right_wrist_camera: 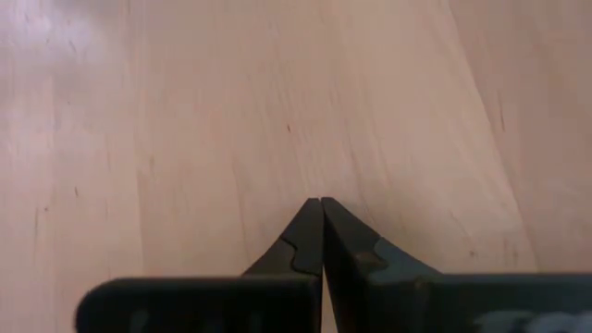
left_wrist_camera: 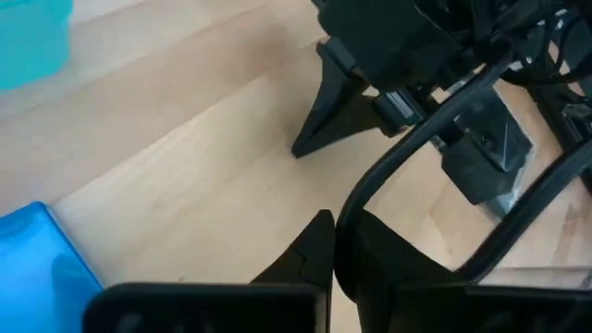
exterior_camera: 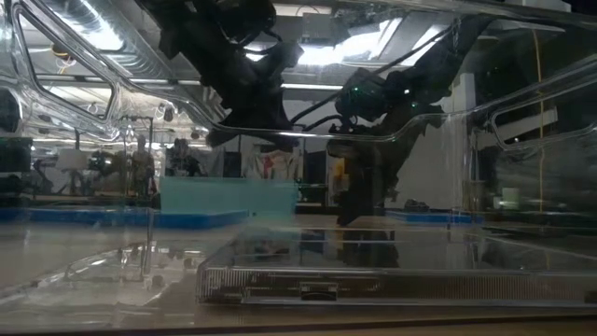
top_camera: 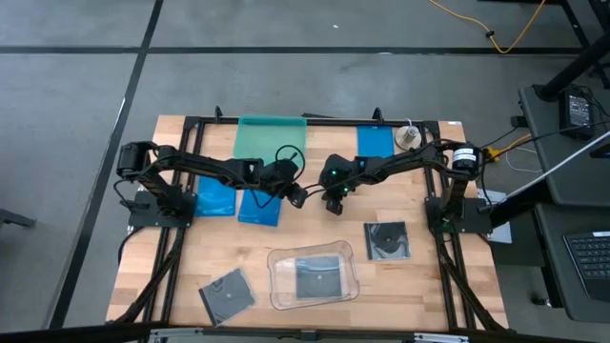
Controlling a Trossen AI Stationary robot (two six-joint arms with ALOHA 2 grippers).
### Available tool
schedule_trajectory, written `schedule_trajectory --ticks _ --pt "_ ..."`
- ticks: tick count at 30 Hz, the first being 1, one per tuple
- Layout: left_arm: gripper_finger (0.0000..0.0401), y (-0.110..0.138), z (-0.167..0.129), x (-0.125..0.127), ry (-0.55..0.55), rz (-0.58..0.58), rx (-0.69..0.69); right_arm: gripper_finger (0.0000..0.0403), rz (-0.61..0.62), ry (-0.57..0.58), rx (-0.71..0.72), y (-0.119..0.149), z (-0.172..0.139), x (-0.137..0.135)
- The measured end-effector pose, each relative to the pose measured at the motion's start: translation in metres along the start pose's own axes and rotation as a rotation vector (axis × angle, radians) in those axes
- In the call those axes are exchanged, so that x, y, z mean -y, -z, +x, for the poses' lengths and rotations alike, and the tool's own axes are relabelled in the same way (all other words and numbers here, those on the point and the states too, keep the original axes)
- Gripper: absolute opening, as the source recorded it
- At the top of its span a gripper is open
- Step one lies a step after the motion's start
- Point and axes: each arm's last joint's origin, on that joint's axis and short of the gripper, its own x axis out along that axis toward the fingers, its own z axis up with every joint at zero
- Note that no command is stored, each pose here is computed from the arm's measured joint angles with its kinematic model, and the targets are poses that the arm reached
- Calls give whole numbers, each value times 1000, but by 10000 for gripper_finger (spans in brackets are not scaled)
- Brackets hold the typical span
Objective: Pick & place jewel cases by type
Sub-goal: Put the bottom right blue CD case into the green bin
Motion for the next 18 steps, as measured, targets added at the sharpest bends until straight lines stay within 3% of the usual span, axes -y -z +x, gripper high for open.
schedule_trajectory --ticks 12,18 --pt "8 9 7 -8 85 5 5 7 27 -17 1 0 0 -1" --pt "7 0 -14 0 136 -7 16 7 13 -19 1 0 0 1"
